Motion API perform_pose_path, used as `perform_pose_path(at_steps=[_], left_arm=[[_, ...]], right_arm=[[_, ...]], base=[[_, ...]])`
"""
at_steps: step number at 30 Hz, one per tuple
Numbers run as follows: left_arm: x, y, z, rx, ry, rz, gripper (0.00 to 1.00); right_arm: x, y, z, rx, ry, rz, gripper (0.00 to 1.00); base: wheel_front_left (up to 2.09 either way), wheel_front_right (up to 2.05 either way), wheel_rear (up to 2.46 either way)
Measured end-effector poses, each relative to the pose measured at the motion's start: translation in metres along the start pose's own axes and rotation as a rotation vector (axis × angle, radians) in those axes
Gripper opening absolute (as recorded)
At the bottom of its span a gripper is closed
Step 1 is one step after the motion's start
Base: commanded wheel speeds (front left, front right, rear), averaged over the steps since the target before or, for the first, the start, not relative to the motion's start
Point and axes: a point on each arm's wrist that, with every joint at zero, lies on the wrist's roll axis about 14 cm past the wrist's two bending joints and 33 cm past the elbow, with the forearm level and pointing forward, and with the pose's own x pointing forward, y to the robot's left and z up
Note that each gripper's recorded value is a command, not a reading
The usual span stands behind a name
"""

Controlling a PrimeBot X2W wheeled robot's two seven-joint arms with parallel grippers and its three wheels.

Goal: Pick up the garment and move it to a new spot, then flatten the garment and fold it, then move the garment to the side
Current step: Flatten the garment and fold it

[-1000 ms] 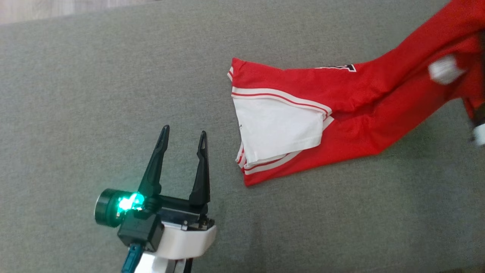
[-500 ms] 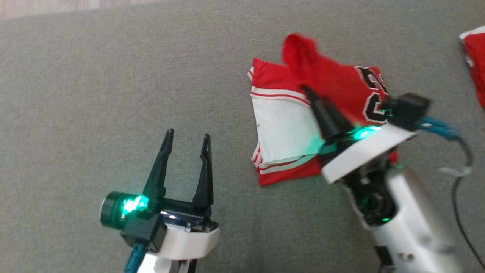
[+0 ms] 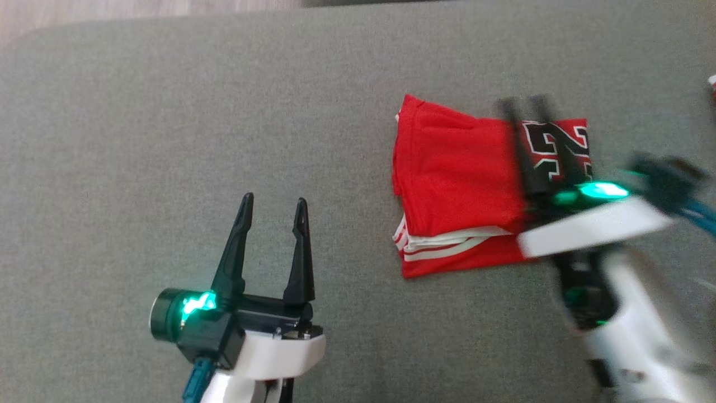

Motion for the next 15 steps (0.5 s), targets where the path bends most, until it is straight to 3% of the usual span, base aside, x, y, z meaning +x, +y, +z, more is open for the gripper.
perform_pose_path(at_steps=[3,8,15], left_arm=[[-0.004,0.002,0.008,-0.012,-0.017,0.017,1.00],[-0.022,0.004,0.005,0.000,0.004,0.037,1.00],[-0.055,0.013,0.001,0.019,0.027,0.075,1.00]], right_arm=[[-0.027,-0.032,0.033,-0.070,-0.110,-0.087,1.00],[-0.080,-0.061,0.039,-0.261,-0.095,-0.199,1.00],[-0.127,-0.045,0.027,-0.453,-0.051,-0.221,1.00]], base=[[0.00,0.00,0.00],[0.00,0.00,0.00],[0.00,0.00,0.00]])
